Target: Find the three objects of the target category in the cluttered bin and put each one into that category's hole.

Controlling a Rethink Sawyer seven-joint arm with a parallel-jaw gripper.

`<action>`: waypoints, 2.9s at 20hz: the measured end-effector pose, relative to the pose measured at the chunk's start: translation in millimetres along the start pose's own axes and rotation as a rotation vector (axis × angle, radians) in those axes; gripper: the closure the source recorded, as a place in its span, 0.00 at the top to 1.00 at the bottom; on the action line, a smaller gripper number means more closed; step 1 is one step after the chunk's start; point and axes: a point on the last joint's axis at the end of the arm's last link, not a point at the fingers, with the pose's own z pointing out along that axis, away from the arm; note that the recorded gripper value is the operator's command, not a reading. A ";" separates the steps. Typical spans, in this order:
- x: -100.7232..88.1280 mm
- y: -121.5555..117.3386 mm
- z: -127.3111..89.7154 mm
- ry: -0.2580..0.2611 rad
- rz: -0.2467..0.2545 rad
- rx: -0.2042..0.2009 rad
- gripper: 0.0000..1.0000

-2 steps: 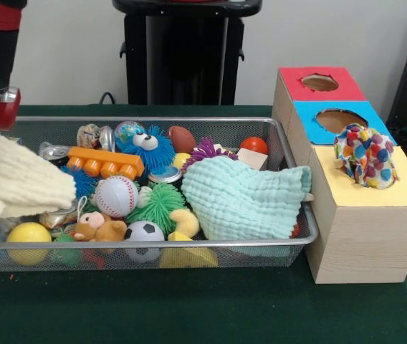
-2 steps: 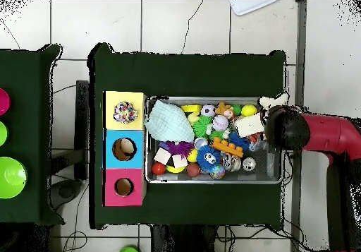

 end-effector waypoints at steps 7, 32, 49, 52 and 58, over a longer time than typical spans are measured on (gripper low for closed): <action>-7.0 -3.4 -2.8 -0.010 -0.016 0.002 1.00; -72.7 162.1 -88.1 -0.001 -0.116 -0.149 1.00; -72.9 204.6 -83.8 0.014 -0.104 -0.212 1.00; -70.6 207.0 -75.1 0.008 -0.100 -0.216 1.00; -65.4 215.6 -48.2 -0.019 -0.057 -0.253 1.00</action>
